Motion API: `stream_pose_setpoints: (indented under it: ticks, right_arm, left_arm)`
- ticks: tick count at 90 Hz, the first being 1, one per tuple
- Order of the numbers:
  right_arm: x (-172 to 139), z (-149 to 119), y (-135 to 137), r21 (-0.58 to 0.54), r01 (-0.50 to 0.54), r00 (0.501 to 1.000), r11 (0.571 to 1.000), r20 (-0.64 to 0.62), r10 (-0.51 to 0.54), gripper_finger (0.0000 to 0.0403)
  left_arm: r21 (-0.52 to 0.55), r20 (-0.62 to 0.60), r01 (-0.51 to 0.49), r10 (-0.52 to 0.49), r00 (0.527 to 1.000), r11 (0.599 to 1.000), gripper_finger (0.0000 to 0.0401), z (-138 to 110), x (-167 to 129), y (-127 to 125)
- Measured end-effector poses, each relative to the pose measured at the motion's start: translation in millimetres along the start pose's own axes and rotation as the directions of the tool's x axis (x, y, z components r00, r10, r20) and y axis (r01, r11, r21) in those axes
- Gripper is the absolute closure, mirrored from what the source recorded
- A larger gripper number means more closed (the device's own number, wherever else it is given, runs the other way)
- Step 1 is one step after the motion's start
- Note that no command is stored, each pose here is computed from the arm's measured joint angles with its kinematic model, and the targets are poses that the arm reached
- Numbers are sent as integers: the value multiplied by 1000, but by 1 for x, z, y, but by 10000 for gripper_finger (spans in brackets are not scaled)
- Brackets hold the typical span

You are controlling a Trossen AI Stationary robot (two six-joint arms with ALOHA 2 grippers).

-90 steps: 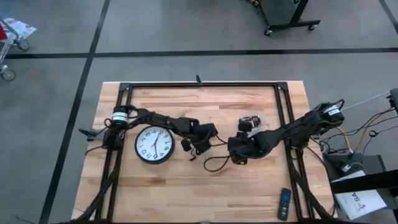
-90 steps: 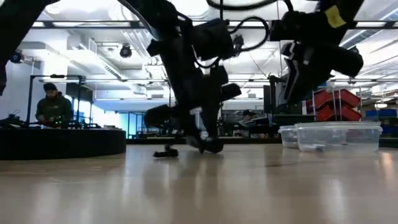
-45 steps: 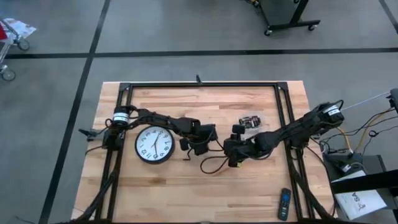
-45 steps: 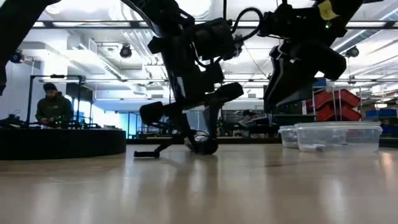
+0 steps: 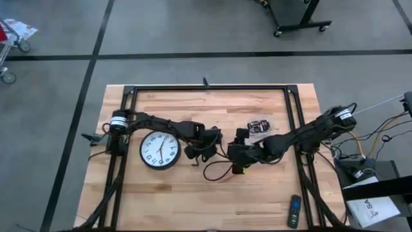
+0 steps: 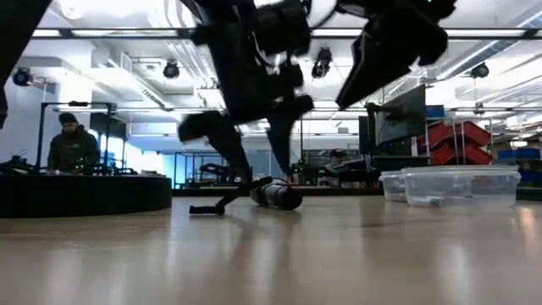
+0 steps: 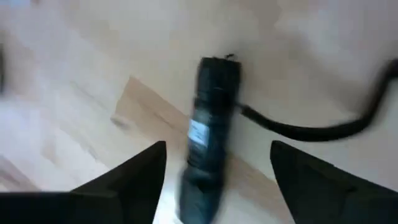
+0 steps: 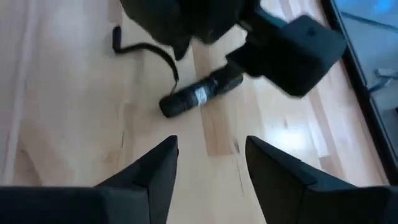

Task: Insert battery
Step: Close the black battery compartment, then insert the black battery into the clock battery compartment

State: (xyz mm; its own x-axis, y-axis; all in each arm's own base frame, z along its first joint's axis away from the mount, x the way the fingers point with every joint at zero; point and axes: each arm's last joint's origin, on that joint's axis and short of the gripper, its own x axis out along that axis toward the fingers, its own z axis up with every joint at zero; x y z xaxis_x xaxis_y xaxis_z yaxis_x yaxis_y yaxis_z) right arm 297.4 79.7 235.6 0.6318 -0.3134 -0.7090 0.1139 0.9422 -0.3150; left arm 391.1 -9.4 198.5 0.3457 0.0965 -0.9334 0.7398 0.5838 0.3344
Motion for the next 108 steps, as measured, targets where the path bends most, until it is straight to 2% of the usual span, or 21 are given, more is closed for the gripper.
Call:
stream_pose_setpoints:
  ticks: [11,19,24,33,43,52,57,67,74,83,89,94,99,108]
  right_arm:
    - [-4,11,-1,-39,-2,999,999,45,4,235]
    - [-4,20,-1,-65,-1,991,998,130,9,231]
    - [-1,28,2,-82,-2,979,997,203,18,227]
    - [11,40,7,-127,-27,945,992,319,66,221]
    - [32,54,16,-158,-54,895,986,431,119,217]
    - [56,68,26,-180,-80,862,980,481,159,214]
    - [70,73,32,-194,-74,868,978,470,159,212]
    - [98,82,48,-219,-71,883,973,440,164,207]
    - [115,89,58,-206,-83,887,975,431,166,200]
    - [133,94,68,-196,-95,894,976,414,170,184]
    - [145,96,75,-199,-100,906,975,386,172,169]
    - [153,96,80,-202,-97,915,975,366,167,154]
    - [159,99,83,-195,-94,922,976,354,159,138]
    - [166,100,86,-193,-81,935,978,326,142,108]
  left_arm:
    - [-163,-49,60,-69,996,985,125,-5,-35,-15]
    - [-339,-100,92,-133,986,936,127,-16,-59,-25]
    - [-469,-126,95,-173,977,878,130,-25,-74,-30]
    - [-682,-146,68,-226,963,728,131,-43,-100,-36]
    - [-813,-171,-42,-169,971,581,131,-61,-121,-39]
    - [-855,-232,-156,-97,968,495,131,-82,-134,-46]
    - [-875,-257,-195,-83,963,443,131,-96,-138,-50]
    - [-920,-281,-246,-77,957,305,131,-126,-136,-57]
    - [-943,-299,-280,-85,951,181,131,-149,-129,-60]
    - [-940,-337,-342,-138,931,-12,131,-179,-118,-64]
    - [-914,-372,-392,-171,912,-102,131,-197,-110,-68]
    - [-895,-387,-419,-200,900,-155,131,-211,-103,-71]
    - [-877,-394,-441,-242,887,-191,131,-223,-95,-75]
    - [-858,-393,-467,-312,865,-215,131,-239,-80,-82]
